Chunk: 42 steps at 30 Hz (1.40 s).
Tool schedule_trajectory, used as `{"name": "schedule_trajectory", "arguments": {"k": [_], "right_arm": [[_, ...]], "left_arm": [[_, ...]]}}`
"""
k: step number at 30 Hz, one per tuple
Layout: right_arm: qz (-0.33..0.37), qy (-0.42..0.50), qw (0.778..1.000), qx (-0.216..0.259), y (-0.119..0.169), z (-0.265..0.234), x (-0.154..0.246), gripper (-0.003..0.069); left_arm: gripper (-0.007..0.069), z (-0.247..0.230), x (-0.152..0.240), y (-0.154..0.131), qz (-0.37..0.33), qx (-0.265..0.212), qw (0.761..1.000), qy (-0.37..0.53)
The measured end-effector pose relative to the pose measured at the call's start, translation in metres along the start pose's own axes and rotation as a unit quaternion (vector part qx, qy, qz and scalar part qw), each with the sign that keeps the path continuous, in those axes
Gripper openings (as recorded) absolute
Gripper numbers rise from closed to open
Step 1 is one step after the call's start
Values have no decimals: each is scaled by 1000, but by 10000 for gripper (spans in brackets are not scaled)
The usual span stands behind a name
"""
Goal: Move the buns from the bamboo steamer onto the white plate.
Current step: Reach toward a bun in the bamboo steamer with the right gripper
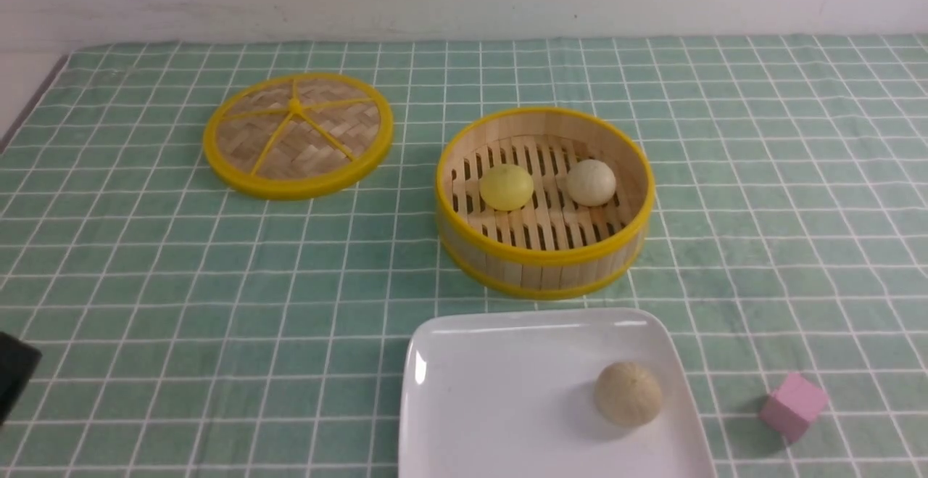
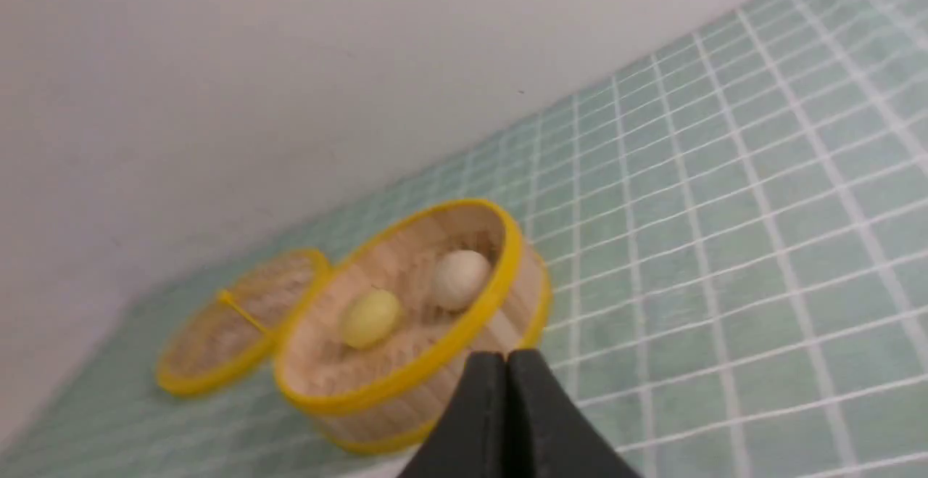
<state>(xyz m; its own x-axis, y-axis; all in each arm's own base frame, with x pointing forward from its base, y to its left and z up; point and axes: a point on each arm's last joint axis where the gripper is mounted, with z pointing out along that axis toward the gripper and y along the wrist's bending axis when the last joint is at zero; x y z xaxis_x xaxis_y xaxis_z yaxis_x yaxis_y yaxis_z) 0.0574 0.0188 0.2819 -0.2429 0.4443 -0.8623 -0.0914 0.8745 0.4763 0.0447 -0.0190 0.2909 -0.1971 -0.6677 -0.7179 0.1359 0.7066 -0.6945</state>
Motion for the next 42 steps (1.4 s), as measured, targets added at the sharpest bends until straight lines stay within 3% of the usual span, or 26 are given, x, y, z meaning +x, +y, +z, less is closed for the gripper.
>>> {"name": "schedule_trajectory", "arguments": {"k": [3,4,6,8,11,13,18,21,24,31,33,39,42], "right_arm": [[-58,79,994,41,2,16,-15,-11],[-83,163,980,76,-1,33,-23,-8],[-88,234,963,101,-6,48,-22,-6],[-81,348,925,126,-14,82,-24,-4],[-81,402,908,88,-12,112,-25,-1],[-82,420,903,23,1,137,-27,-1],[-102,433,893,-71,32,189,-28,3],[-121,430,890,-89,46,224,-24,22],[-161,417,888,-103,67,275,-14,95],[-213,398,889,-80,72,369,6,328],[-218,390,892,-64,69,388,9,359],[-230,374,898,-27,57,411,21,365],[-224,388,894,-17,49,419,36,293]], "left_arm": [[6,14,-5,-7,30,-45,995,88],[1,32,-4,-5,38,-97,978,181],[1,43,-3,-3,40,-130,960,244],[1,65,0,3,56,-178,916,355],[1,85,2,9,78,-189,888,413],[1,97,4,13,96,-184,875,437],[1,106,4,14,101,-174,874,441],[1,107,4,14,103,-172,877,436],[5,108,3,14,104,-171,879,433],[17,108,3,13,100,-169,881,431],[21,108,3,13,99,-169,881,430],[31,109,3,13,100,-168,884,424],[36,110,2,13,100,-168,886,421]]}}
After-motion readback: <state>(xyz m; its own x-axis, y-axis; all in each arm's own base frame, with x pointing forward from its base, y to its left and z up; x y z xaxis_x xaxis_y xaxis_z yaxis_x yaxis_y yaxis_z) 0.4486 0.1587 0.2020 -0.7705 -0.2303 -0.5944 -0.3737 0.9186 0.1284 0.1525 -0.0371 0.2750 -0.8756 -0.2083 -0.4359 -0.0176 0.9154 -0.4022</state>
